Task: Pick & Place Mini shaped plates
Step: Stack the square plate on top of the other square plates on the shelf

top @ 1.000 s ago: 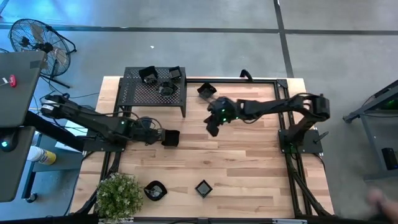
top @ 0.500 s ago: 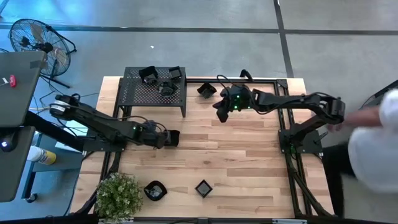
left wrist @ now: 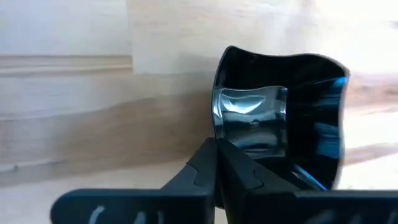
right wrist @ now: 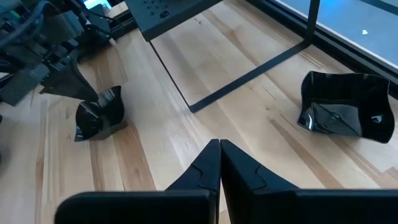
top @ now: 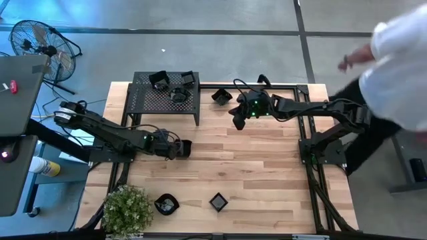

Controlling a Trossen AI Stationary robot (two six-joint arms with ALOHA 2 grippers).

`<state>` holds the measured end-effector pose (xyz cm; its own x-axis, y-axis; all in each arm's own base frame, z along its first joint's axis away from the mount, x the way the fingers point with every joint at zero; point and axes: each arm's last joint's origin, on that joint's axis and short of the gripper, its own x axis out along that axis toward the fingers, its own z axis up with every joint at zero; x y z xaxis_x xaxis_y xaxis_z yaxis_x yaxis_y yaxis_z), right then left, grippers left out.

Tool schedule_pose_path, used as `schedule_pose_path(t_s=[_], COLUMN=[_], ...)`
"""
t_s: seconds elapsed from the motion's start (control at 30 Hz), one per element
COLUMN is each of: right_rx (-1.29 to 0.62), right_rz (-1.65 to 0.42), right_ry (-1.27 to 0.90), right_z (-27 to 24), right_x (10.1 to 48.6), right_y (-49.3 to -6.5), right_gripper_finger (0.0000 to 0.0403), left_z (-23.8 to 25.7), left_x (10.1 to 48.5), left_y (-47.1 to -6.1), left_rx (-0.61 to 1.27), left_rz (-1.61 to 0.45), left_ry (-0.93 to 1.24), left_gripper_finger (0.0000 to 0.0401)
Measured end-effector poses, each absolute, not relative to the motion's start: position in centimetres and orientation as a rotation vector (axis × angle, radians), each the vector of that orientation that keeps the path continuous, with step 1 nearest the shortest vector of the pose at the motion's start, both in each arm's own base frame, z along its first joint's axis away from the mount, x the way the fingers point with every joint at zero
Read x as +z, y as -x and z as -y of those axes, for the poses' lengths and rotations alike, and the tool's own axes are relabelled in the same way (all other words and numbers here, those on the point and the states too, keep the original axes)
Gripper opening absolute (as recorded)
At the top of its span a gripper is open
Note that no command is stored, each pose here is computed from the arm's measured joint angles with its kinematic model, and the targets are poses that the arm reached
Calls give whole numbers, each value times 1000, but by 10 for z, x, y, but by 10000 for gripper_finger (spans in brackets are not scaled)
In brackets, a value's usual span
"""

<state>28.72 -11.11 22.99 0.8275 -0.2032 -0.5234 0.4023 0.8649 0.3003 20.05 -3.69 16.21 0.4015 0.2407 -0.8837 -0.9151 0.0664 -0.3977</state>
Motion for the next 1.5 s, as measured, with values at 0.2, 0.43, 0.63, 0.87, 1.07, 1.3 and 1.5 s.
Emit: schedule_pose_path(t_s=[0.2, 0.43, 0.63, 0.87, 1.07, 1.3, 1.5], right_rx=[-331, -321, -304, -295, -269, -261, -261], right_rz=[-502, -506, -503, -501, -503, -504, -504], right_ry=[-416, -389, -379, -377, -379, -369, -369], right_z=[111, 111, 111, 111, 110, 109, 109], right_x=[230, 230, 230, 231, 231, 231, 231], right_y=[-287, -287, -288, -288, -288, -288, -288], right_gripper_finger=[3, 4, 2, 1, 3, 4, 2], left_z=[35, 10, -35, -97, -157, -222, -246], left_x=[193, 267, 332, 394, 415, 409, 402], left_y=[-196, -189, -176, -146, -129, -128, -126], left_rx=[911, 801, 748, 792, 796, 708, 656], left_rz=[-704, -657, -657, -638, -711, -828, -927], left_ry=[1173, 1065, 891, 696, 581, 420, 269], left_gripper_finger=[1, 1, 0, 0, 0, 0, 0])
